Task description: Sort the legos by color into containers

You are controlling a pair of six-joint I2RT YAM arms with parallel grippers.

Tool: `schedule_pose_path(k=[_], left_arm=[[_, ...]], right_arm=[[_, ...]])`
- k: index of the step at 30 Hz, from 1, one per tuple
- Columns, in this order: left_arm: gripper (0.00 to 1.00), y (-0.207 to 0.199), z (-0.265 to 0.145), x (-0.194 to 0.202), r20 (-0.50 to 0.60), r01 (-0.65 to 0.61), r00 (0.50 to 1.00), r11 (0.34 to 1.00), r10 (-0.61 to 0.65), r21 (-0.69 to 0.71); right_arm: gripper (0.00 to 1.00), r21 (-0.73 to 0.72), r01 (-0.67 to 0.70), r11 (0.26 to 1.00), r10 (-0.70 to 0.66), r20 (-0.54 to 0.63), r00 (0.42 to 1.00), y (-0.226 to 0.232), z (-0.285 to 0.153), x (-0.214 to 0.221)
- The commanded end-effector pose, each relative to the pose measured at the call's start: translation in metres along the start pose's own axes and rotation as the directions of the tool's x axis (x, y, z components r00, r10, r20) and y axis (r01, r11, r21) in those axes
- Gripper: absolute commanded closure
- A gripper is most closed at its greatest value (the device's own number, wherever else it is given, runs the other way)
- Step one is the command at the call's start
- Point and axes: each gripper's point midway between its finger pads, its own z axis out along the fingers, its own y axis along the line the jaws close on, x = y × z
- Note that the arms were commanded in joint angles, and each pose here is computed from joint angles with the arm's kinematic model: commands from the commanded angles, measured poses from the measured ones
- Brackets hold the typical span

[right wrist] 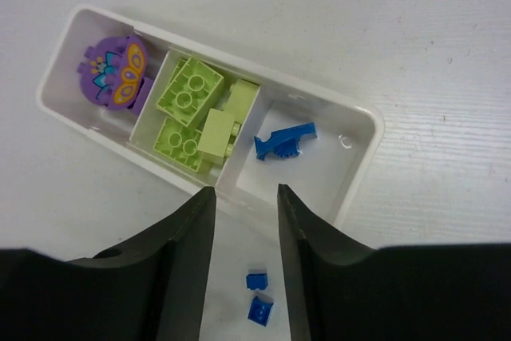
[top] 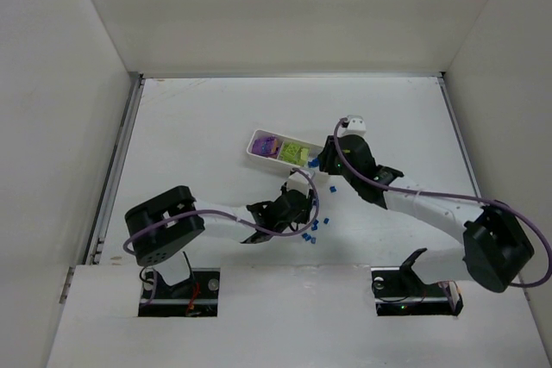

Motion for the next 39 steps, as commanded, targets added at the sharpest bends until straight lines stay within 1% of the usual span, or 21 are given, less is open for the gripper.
schedule_pose_path(k=[1,5,10,15,20,22,24,26,28,30,33,35,39], left_arm=[[0.69,-0.020,0.008,-0.027,0.075,-0.008,0.997,1.000,0.006,0.026],[0.73,-0.027,0.016,-0.025,0.066,-0.020,0.998,0.999,0.019,0.026],[0.73,-0.029,0.026,-0.019,0.049,-0.030,0.998,0.999,0.030,0.013],[0.71,-0.021,0.036,-0.014,0.031,-0.037,0.999,0.999,0.038,-0.037],[0.72,-0.022,0.043,-0.012,0.021,-0.053,0.998,0.998,0.054,-0.046],[0.74,-0.021,0.045,-0.010,0.015,-0.057,0.998,0.997,0.058,-0.051],[0.80,-0.020,0.046,-0.010,0.014,-0.060,0.998,0.997,0.061,-0.055],[0.85,-0.020,0.041,-0.011,0.019,-0.061,0.998,0.997,0.062,-0.052],[0.88,-0.021,0.034,-0.014,0.031,-0.057,0.998,0.997,0.059,-0.046],[0.88,-0.021,0.024,-0.022,0.049,-0.045,0.998,0.998,0.047,-0.033],[0.88,-0.019,0.008,-0.036,0.085,-0.009,0.996,1.000,0.010,-0.011],[0.88,-0.018,-0.001,-0.049,0.114,0.020,0.993,1.000,-0.021,0.006],[0.88,-0.016,-0.016,-0.075,0.165,0.075,0.983,0.996,-0.082,0.048]], right_arm=[[0.60,-0.007,-0.071,0.997,0.071,0.068,0.995,-0.008,-0.014,-0.008],[0.60,-0.006,-0.106,0.994,0.107,0.068,0.992,-0.020,-0.027,0.006],[0.59,0.022,-0.157,0.987,0.155,0.058,0.986,-0.038,-0.042,0.029],[0.58,0.029,-0.172,0.985,0.171,0.022,0.985,-0.040,-0.055,0.050],[0.58,0.040,-0.167,0.985,0.167,0.011,0.986,-0.039,-0.063,0.062],[0.58,0.037,-0.174,0.984,0.174,0.004,0.985,-0.038,-0.065,0.066],[0.58,0.040,-0.180,0.983,0.181,-0.009,0.983,-0.039,-0.067,0.072],[0.58,0.054,-0.182,0.982,0.184,-0.036,0.982,-0.041,-0.069,0.081],[0.58,0.070,-0.173,0.982,0.178,-0.069,0.982,-0.043,-0.072,0.092],[0.59,0.071,-0.156,0.985,0.162,-0.104,0.981,-0.039,-0.076,0.102],[0.66,0.063,-0.108,0.992,0.117,-0.166,0.979,-0.029,-0.082,0.118],[0.68,0.063,-0.072,0.995,0.084,-0.204,0.975,-0.024,-0.084,0.128],[0.67,0.085,-0.026,0.996,0.047,-0.258,0.965,-0.021,-0.080,0.145]])
